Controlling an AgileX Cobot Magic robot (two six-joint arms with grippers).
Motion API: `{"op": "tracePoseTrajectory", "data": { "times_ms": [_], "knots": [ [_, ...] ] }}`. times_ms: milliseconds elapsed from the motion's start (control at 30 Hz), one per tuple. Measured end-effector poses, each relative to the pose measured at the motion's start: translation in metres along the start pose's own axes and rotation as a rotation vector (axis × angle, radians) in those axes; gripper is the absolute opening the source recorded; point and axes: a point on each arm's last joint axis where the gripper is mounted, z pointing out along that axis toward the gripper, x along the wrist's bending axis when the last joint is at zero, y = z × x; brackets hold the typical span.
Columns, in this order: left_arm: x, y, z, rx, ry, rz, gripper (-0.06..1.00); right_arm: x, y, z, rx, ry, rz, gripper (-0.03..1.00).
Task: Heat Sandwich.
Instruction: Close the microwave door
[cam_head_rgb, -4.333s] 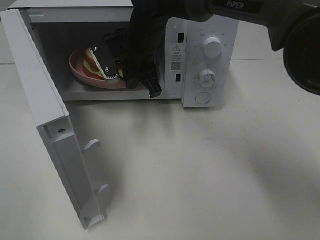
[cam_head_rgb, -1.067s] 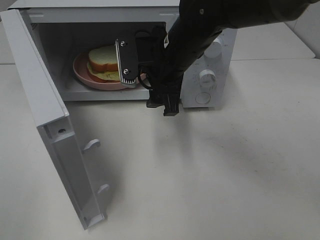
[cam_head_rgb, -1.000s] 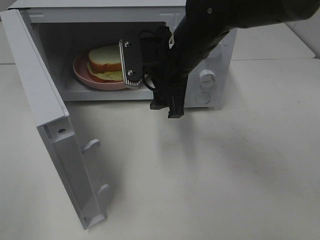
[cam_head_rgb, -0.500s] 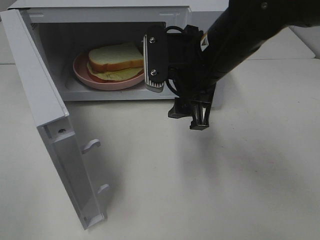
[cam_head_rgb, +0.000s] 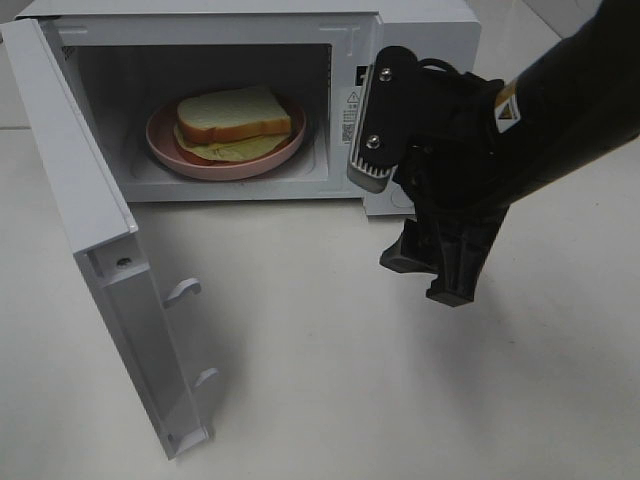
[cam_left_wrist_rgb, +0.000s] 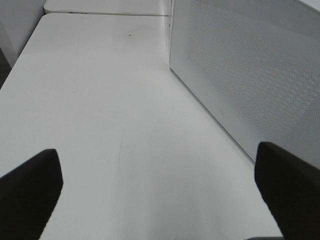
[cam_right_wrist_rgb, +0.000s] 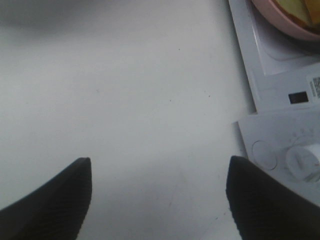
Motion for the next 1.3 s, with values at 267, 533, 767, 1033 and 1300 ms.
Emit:
{"op": "tracePoseTrajectory", "data": {
  "times_ms": [267, 533, 767, 1033, 1300],
  "knots": [
    [0.0, 0.0, 0.0, 0.0, 0.0, 0.0, 0.99, 0.016, -0.018, -0.025, 0.053, 0.036, 0.218, 0.72],
    [0.0, 0.0, 0.0, 0.0, 0.0, 0.0, 0.99, 0.026, -0.031, -0.047, 0.146, 0.081, 0.388, 0.72],
    [0.0, 0.0, 0.0, 0.0, 0.0, 0.0, 0.99, 0.036, -0.042, -0.079, 0.176, 0.087, 0.477, 0.72],
    [0.0, 0.0, 0.0, 0.0, 0.0, 0.0, 0.99, 0.047, -0.055, -0.106, 0.218, 0.102, 0.523, 0.72],
    [0.0, 0.0, 0.0, 0.0, 0.0, 0.0, 0.99, 0.064, -0.075, -0.145, 0.205, 0.088, 0.574, 0.72]
  ]
}}
